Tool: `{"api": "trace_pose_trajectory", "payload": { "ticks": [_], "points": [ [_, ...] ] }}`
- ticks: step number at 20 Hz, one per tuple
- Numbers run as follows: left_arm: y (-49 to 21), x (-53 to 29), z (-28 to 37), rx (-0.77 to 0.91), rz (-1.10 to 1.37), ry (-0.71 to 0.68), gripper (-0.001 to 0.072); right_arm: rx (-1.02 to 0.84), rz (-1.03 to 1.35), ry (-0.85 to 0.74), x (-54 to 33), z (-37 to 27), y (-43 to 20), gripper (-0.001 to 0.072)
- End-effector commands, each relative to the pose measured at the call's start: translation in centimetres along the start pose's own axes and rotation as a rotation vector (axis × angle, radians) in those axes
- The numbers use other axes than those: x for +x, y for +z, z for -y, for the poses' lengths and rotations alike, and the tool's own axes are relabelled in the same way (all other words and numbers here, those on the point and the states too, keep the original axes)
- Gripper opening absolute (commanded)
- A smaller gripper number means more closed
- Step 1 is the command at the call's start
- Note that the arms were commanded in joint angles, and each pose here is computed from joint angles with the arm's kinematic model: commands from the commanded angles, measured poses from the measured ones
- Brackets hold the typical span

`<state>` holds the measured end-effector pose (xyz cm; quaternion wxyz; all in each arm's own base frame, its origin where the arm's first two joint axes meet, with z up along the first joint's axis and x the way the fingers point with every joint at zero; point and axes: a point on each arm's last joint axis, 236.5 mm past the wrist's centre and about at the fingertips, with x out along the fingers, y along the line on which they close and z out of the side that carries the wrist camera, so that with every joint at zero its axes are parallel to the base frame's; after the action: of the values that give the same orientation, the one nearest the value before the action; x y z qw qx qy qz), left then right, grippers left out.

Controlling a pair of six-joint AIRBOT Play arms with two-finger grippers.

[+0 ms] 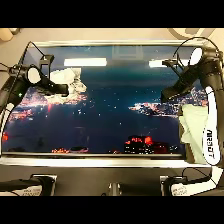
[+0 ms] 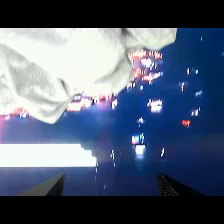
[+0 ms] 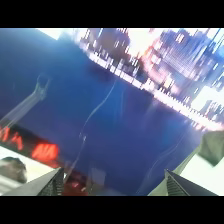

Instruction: Fold the shirts.

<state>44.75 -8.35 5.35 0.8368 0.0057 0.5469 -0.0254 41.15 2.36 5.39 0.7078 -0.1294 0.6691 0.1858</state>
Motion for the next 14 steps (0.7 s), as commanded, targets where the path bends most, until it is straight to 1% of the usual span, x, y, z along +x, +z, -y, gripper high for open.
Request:
{"api": "trace_pose_trajectory", "payload": {
  "ticks": [1, 3, 5, 7, 8, 9, 11, 14],
  "points": [
    [2.9, 0.9, 0.9, 0.000, 0.113, -0.026, 0.0708, -0.010, 0.097, -0.074, -0.2, 1.8, 2.3, 0.0689],
    [6.7, 1.3, -0.1, -0.019, 0.254, -0.011, 0.0710, -0.009, 0.154, -0.105, -0.4, 2.5, 3.6, 0.0688],
    [10.4, 1.5, -4.2, -0.218, 0.337, 0.027, 0.0708, -0.007, 0.192, -0.114, -0.5, 2.7, 4.5, 0.0689],
    [11.1, 4.5, -7.4, -0.376, 0.247, -0.009, 0.0709, -0.007, 0.222, -0.129, -0.7, 3.0, 5.2, 0.0687],
    [10.5, 6.6, -8.2, -0.424, 0.168, -0.035, 0.0710, -0.009, 0.242, -0.139, -0.9, 3.2, 5.7, 0.0658],
    [9.5, 8.7, -8.5, -0.469, 0.086, -0.063, 0.0710, -0.009, 0.275, -0.154, -1.1, 3.6, 6.5, 0.0596],
    [7.2, 12.7, -7.7, -0.521, -0.058, -0.127, 0.0710, -0.008, 0.343, -0.185, -1.7, 4.3, 8.0, 0.0603],
    [5.3, 16.4, -5.6, -0.555, -0.152, -0.197, 0.0708, -0.008, 0.395, -0.205, -2.3, 4.7, 9.1, 0.0611]
  ]
}}
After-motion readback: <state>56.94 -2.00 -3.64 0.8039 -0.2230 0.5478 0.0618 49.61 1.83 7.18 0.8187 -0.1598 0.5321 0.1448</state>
